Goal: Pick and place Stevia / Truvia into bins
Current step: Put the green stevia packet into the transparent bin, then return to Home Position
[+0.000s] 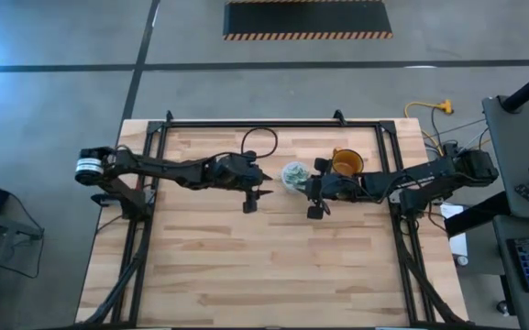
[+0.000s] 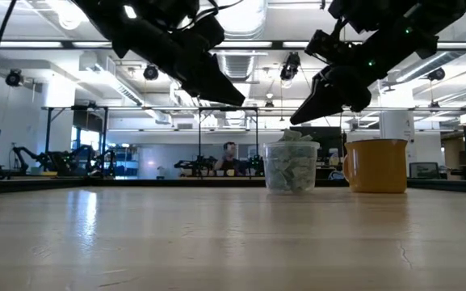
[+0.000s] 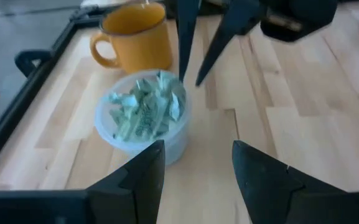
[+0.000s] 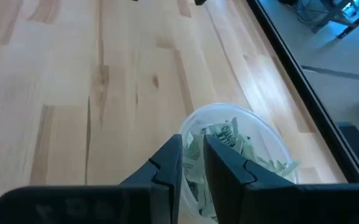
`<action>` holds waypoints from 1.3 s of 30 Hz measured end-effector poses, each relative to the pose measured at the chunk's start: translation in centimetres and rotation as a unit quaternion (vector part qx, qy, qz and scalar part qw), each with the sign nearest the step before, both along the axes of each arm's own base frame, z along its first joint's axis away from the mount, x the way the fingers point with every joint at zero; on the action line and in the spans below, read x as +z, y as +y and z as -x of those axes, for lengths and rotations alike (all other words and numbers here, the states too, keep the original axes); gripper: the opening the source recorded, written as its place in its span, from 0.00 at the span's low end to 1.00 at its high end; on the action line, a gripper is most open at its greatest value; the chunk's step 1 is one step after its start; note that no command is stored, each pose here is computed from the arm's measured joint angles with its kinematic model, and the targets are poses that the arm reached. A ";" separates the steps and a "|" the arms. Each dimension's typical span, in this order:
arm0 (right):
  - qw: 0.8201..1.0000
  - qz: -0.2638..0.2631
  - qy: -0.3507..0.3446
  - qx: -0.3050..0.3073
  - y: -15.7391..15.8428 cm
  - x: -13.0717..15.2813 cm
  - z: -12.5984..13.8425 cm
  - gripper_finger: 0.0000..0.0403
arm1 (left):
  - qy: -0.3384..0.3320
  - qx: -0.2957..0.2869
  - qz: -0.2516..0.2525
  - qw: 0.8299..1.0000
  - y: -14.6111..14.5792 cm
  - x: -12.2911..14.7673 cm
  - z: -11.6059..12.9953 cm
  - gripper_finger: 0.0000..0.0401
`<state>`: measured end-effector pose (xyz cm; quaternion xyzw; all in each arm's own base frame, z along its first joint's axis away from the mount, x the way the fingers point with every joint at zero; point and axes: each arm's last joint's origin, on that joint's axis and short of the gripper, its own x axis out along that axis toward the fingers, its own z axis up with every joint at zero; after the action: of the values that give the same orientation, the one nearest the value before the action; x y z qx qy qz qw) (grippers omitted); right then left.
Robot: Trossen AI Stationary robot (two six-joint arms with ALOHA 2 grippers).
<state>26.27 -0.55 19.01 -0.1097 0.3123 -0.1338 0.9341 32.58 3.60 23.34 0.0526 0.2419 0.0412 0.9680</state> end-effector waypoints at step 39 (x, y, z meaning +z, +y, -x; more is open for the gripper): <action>0.987 -0.101 -0.041 0.118 0.1 3.0 1.9 0.14 | 0.017 -0.056 0.001 0.998 -0.9 0.1 1.2 0.43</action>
<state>24.33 -0.41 21.99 -0.0452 0.2709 0.0052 0.9615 31.41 2.68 23.40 0.0657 0.2548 -0.0144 0.9646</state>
